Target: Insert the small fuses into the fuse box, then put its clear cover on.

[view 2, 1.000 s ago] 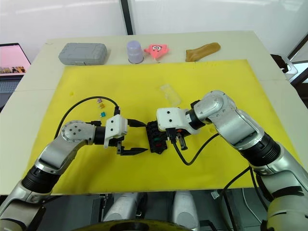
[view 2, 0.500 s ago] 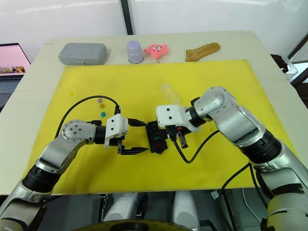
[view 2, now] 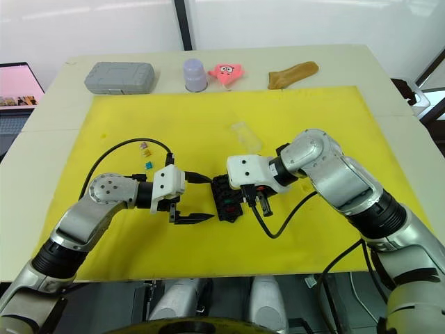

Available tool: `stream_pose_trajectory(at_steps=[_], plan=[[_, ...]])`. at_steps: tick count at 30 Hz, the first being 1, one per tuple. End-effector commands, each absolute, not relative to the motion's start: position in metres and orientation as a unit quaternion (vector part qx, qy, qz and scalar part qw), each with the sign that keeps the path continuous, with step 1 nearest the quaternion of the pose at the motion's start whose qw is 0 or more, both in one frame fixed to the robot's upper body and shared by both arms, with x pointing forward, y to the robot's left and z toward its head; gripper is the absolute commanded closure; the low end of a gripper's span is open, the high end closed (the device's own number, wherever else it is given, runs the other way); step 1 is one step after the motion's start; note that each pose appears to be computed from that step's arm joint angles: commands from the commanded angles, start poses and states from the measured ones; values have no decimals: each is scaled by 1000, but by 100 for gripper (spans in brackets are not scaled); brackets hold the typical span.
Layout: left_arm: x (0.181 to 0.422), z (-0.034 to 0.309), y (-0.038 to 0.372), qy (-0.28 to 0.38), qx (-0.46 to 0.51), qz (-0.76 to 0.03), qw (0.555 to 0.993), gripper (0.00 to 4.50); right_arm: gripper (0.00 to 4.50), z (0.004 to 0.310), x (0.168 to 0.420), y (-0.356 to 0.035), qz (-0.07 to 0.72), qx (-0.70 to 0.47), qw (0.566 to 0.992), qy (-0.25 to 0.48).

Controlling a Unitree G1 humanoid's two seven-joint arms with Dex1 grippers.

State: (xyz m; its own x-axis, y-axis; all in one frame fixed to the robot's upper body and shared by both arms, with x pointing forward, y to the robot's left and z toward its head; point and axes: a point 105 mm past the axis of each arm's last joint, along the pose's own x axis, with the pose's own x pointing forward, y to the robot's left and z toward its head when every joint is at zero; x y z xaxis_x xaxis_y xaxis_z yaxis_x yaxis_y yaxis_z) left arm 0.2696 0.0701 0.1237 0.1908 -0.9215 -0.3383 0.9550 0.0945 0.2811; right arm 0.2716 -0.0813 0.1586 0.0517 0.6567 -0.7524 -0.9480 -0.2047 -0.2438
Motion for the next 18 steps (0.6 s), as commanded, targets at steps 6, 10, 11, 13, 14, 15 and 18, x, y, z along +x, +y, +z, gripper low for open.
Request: stream_pose_trajectory(at_steps=[6, 10, 11, 13, 14, 15, 18], plan=[[269, 134, 66, 10, 229, -635, 737, 4, 450, 163, 271, -79, 663, -416, 598, 174], [269, 134, 65, 9, 229, -636, 737, 4, 450, 161, 269, -79, 667, -420, 590, 177], [269, 134, 65, 8, 229, -636, 737, 4, 450, 161, 269, -79, 667, -420, 590, 177], [270, 135, 64, 5, 227, -634, 739, 4, 450, 159, 268, -78, 669, -417, 590, 177], [271, 135, 64, 5, 225, -631, 742, 4, 450, 159, 267, -79, 669, -413, 592, 178], [271, 135, 64, 6, 224, -630, 744, 4, 450, 160, 267, -79, 669, -407, 595, 178], [272, 135, 66, 8, 223, -630, 743, 4, 450, 163, 266, -79, 671, -387, 607, 176]])
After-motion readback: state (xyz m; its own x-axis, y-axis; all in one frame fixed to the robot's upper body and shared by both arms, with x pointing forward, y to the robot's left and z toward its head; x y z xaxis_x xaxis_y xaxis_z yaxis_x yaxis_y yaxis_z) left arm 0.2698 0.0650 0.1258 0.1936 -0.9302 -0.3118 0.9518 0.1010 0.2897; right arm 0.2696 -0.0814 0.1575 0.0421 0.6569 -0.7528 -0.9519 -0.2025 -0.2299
